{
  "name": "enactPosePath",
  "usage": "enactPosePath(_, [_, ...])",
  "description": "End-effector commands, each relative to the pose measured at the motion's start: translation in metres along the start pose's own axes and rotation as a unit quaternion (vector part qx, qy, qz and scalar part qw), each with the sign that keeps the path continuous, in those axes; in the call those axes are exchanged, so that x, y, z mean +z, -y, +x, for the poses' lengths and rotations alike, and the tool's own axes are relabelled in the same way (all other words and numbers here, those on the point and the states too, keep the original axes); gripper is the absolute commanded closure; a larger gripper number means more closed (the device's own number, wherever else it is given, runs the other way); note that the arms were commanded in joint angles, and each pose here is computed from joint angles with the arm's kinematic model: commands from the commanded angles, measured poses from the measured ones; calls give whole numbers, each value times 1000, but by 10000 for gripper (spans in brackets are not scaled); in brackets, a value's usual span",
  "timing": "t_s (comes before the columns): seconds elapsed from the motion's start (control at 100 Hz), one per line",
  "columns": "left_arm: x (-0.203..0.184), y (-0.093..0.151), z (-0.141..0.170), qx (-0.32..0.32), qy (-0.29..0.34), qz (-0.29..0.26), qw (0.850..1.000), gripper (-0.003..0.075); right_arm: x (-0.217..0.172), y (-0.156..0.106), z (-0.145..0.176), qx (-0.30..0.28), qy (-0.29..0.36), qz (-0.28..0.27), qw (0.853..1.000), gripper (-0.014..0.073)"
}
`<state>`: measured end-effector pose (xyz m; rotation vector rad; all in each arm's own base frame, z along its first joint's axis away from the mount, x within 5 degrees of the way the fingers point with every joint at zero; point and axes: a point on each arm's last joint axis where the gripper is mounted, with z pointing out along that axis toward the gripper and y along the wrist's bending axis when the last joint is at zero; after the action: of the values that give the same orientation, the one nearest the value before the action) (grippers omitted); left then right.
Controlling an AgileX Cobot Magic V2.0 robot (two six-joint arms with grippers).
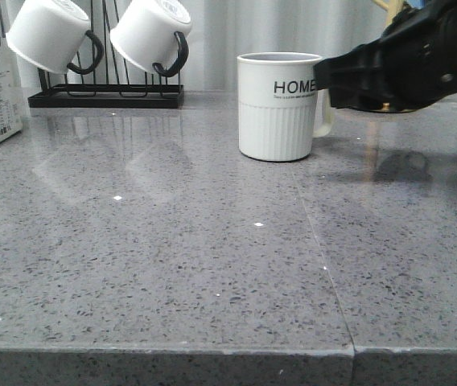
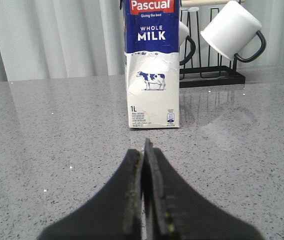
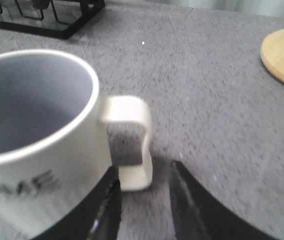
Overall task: Place milk next to cup
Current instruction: 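Carry the HOME mug with the right gripper toward the table centre, set down, then open the right gripper and lift it away from the mug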
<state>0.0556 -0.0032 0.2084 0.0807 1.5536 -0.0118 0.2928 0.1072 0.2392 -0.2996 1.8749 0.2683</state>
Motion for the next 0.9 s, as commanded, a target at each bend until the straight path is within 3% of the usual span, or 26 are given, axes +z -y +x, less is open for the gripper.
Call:
enactPosePath(0.0, [0, 1, 11, -5, 27, -1, 1000, 741, -27, -1, -24, -6, 30, -1, 1000, 400])
enactPosePath(0.2, [0, 1, 11, -5, 27, -1, 1000, 741, -75, -1, -22, -5, -30, 3, 1000, 666])
enactPosePath(0.52, [0, 1, 11, -5, 27, -1, 1000, 741, -155, 0, -2, -3, -28, 5, 1000, 661])
enactPosePath(0.89, [0, 1, 11, -5, 27, -1, 1000, 741, -242, 1, 34, -2, 51, 3, 999, 661])
